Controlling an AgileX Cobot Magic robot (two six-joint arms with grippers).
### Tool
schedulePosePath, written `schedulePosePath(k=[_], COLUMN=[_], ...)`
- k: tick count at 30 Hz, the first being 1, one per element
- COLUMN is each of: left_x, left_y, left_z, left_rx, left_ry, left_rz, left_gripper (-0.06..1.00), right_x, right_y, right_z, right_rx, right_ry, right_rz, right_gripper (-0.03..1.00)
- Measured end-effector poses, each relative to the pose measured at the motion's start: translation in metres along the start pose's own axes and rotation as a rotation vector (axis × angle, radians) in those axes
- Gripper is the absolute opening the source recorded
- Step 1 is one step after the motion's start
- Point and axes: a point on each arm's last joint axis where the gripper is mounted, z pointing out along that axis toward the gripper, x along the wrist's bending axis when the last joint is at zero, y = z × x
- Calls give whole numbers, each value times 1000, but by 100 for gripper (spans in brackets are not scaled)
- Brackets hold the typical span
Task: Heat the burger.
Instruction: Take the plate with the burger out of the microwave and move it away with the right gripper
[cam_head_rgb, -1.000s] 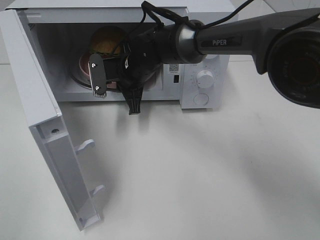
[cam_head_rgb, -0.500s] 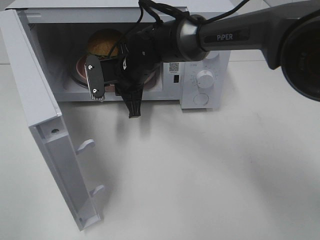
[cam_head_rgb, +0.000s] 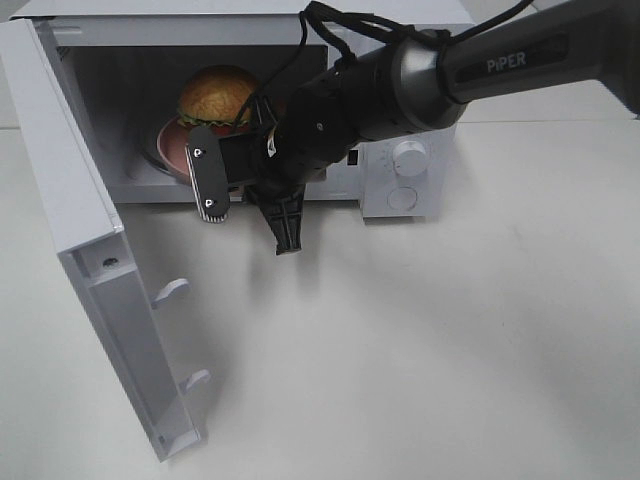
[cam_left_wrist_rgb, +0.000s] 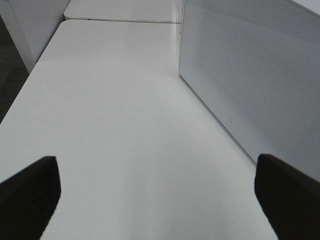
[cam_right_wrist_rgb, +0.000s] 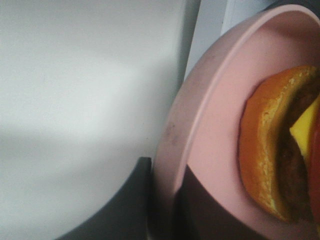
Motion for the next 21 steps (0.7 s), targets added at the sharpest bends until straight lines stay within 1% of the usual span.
schedulePosePath(k=[3, 5, 8, 10, 13, 15, 21], left_x=[0, 0, 0, 0, 0, 0, 0], left_y=[0, 0, 0, 0, 0, 0, 0], left_z=[0, 0, 0, 0, 0, 0, 0], left_rx=[0, 0, 0, 0, 0, 0, 0], left_ry=[0, 0, 0, 0, 0, 0, 0], left_rz=[0, 0, 0, 0, 0, 0, 0], left_gripper=[98, 98, 98, 98, 98, 98, 98], right_x=[2, 7, 8, 15, 17, 25, 34], right_y=[0, 0, 0, -2, -2, -3, -4], right_z=[-2, -11, -14, -22, -24, -34, -48], right_rx=[-6, -30, -33, -40, -42, -57, -78], right_ry=[-7, -36, -41, -50, -55, -70, -88], right_rz=[-2, -6, -6, -35, -43, -68, -85], right_gripper=[9, 9, 9, 9, 9, 9, 9])
